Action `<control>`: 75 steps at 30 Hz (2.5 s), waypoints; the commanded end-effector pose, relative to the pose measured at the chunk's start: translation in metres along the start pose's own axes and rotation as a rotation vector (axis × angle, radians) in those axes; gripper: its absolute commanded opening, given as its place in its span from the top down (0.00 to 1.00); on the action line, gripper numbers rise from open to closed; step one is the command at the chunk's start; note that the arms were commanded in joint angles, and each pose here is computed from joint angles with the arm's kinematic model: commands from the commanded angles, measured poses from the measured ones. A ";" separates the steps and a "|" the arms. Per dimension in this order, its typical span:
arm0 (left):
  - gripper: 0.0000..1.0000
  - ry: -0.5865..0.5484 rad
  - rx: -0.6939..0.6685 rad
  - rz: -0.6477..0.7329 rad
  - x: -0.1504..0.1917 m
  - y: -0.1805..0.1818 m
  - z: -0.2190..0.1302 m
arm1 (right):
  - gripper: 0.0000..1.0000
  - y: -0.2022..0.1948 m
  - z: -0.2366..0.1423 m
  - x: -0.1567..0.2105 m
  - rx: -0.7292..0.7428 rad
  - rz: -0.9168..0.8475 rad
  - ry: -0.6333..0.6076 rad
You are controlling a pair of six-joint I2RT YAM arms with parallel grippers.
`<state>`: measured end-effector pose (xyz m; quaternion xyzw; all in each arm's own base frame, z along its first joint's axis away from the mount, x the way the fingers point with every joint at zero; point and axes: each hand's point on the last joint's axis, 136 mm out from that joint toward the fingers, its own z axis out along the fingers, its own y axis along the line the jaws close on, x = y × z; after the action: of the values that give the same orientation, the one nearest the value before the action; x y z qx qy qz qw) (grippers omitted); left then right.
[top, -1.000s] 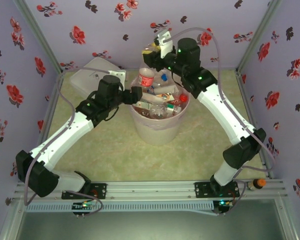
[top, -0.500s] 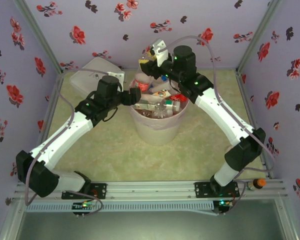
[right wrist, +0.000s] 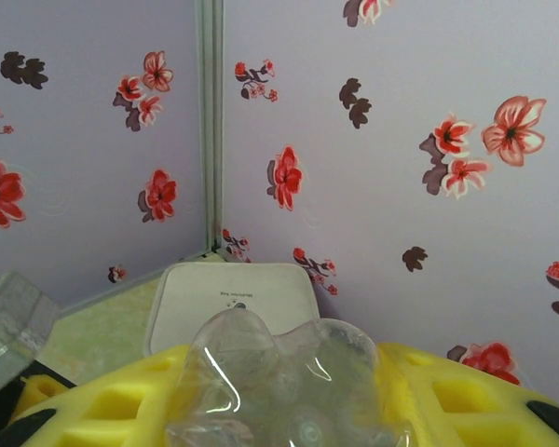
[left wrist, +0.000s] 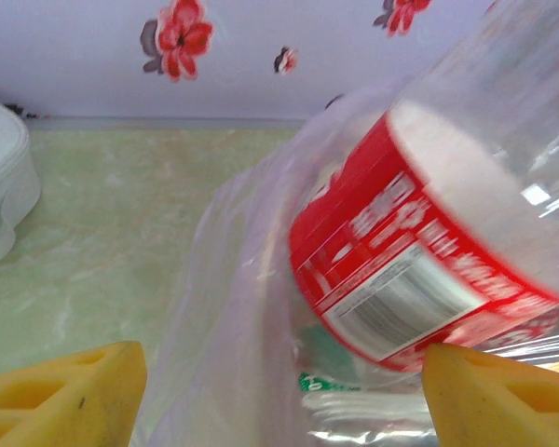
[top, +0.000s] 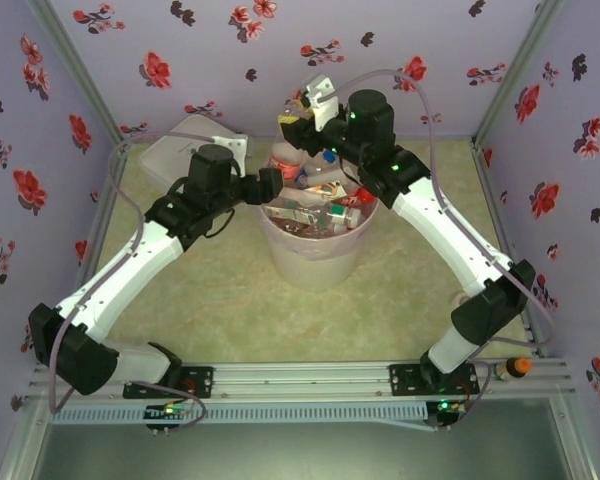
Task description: Put the plastic bottles in the bin
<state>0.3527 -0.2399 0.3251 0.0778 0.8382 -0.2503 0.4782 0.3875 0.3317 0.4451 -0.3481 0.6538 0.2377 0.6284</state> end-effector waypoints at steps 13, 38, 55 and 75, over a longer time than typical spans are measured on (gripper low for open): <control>0.22 -0.185 0.033 -0.045 -0.056 0.003 -0.037 | 1.00 0.040 0.021 0.162 -0.147 0.180 0.459; 0.20 -0.273 0.103 -0.109 -0.096 -0.010 -0.029 | 0.01 0.008 -0.039 0.011 0.010 0.152 0.222; 0.36 0.087 -0.010 0.070 -0.007 -0.005 0.043 | 0.07 -0.096 -0.126 0.042 0.481 0.352 0.270; 0.42 0.235 -0.094 0.000 0.076 0.027 0.079 | 0.13 -0.093 -0.096 0.090 0.442 0.506 0.344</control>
<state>0.3997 -0.2766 0.3539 0.0546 0.7886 -0.3115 0.5274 0.3936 0.1833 0.3695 -0.0796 0.8595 0.1527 0.4813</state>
